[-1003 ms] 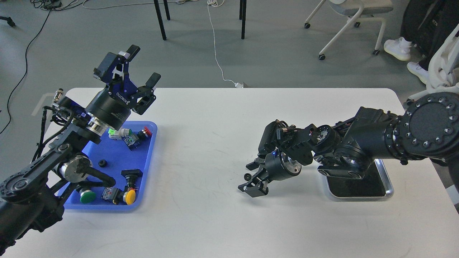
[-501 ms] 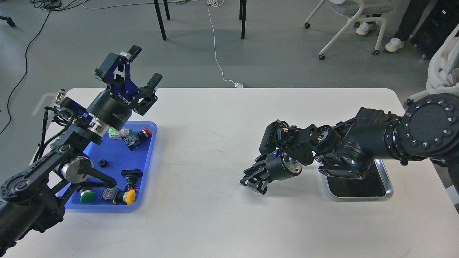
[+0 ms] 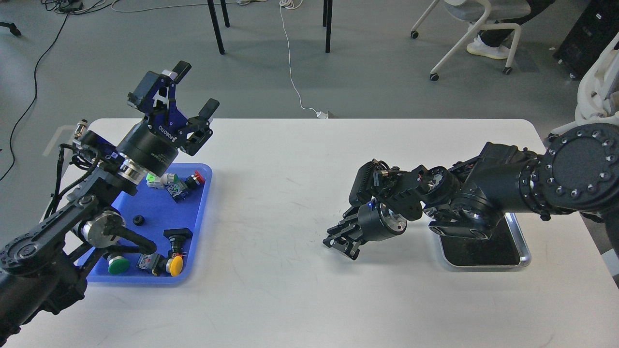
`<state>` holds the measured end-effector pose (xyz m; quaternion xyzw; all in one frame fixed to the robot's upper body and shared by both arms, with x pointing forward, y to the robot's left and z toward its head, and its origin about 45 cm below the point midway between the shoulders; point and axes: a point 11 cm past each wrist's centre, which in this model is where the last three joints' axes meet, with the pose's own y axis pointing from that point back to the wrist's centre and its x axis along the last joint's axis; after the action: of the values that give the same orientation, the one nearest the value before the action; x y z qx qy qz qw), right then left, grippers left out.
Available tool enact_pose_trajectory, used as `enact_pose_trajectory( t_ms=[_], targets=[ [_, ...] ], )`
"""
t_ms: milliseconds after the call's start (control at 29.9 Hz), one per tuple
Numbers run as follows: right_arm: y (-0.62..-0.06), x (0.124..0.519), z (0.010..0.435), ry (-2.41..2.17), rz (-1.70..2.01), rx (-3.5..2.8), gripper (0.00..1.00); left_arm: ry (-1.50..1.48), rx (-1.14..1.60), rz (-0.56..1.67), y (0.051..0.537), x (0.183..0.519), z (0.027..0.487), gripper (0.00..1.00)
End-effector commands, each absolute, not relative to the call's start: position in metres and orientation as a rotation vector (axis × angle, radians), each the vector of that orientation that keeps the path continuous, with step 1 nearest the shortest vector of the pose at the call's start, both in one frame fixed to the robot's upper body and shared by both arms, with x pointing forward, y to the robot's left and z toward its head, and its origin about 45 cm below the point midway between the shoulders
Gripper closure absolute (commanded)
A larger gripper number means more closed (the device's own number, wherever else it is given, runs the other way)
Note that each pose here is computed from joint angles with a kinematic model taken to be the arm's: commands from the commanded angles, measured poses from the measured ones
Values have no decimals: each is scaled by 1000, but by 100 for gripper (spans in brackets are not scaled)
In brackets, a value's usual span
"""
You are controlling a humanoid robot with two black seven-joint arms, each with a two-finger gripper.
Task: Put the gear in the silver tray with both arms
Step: 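Carry the gear with the right gripper over the silver tray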
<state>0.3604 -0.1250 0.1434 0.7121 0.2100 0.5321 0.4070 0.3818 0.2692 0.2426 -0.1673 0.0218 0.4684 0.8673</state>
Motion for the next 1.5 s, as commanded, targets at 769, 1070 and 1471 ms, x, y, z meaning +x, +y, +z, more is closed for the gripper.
enact_pose_trajectory(
  t_ms=[769,1070,1471],
  targets=[
    [-398,376,164,285,1061,1465,89,53,-379,947,255,379,246,2],
    [-384,380,153,272,1085,1487,87,57,-380,945,253,379,245,2],
    [-369,390,150,280,1142,1473,63,62,-374,951,256,377,242,2]
  ],
)
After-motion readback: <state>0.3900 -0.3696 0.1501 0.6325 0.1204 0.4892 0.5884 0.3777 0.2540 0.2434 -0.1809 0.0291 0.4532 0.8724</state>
